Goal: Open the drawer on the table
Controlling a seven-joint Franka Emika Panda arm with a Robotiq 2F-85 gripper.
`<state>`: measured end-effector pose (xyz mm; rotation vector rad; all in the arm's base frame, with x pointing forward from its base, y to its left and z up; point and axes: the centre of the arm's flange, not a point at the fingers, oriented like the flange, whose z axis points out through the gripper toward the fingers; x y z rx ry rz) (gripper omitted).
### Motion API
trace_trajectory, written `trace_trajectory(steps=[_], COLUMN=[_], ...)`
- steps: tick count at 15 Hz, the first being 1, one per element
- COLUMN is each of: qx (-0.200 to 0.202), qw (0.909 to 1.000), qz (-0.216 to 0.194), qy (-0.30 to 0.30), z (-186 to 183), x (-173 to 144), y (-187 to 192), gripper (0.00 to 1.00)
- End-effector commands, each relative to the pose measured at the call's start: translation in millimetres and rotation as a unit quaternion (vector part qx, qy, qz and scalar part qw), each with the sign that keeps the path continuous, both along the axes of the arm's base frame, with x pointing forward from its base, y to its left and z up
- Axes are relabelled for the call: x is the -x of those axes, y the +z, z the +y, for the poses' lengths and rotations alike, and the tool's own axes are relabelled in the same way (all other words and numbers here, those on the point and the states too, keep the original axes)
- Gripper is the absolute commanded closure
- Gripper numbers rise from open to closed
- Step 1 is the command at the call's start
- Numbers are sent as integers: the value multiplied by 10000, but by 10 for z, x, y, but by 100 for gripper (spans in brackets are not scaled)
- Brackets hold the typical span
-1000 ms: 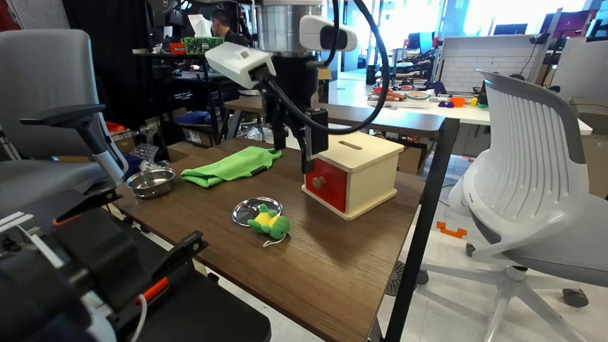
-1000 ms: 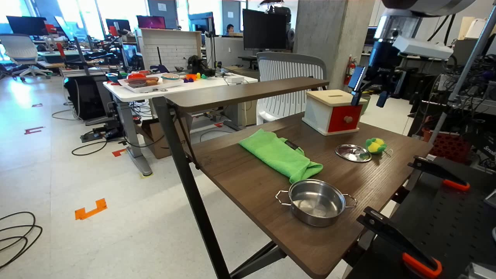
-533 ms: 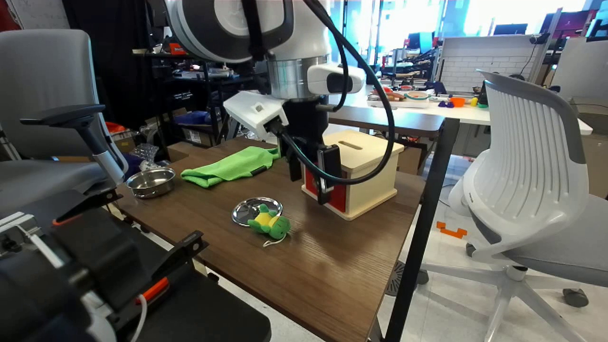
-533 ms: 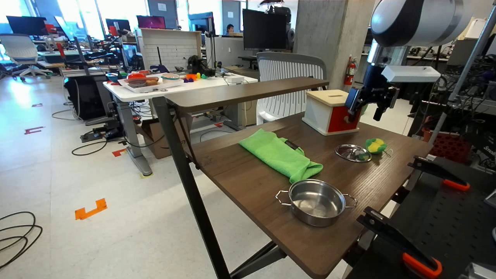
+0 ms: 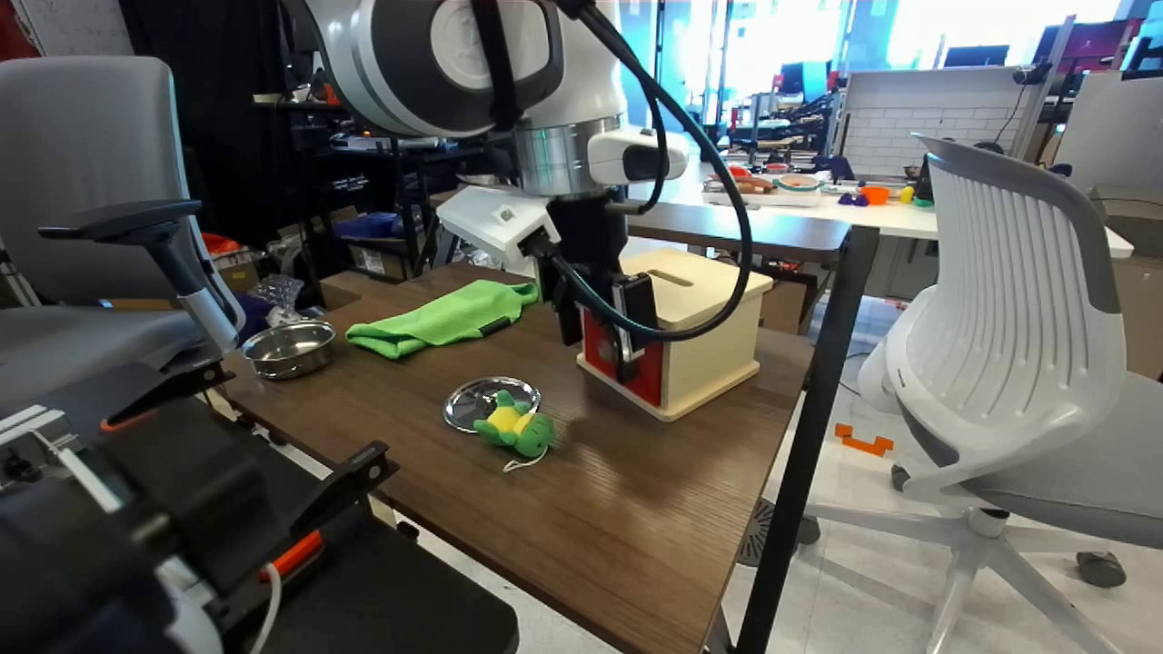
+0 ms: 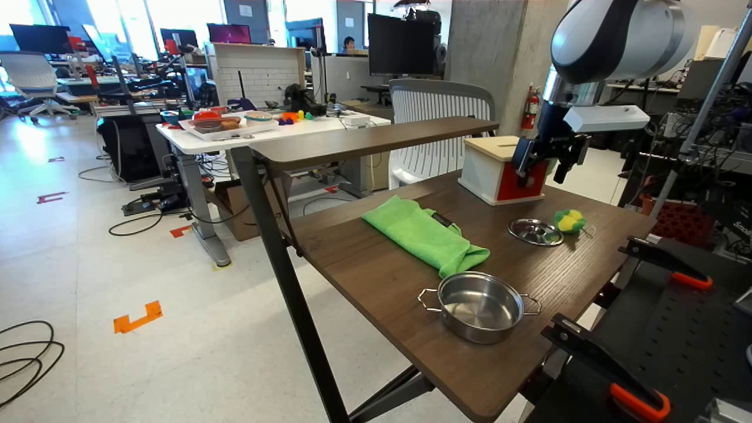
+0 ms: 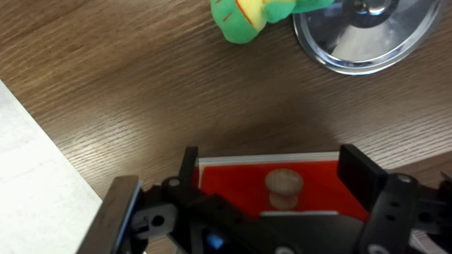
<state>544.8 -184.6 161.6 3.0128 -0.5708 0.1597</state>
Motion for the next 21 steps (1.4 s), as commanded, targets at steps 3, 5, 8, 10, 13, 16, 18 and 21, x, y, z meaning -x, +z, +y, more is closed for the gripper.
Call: trace_trajectory(steps=[3,5,8,10,13,16,18,21], qx=[241,286,373,409,416,371,372,421], qw=[9992,9989,9983,9981,9984,9989,9989,9983], qz=[-270,-328,-372,-366,-331,-217,-174,-137], qy=[140,185,256,293,186,183,246,379], z=[71,77,72,71,85,118,141,193], x=[-156,-161,-172,-171,-138,-68,-27,37], y=[3,18,15,9,28,46,37,14], gripper=[42,56,80,95,93,93,93,93])
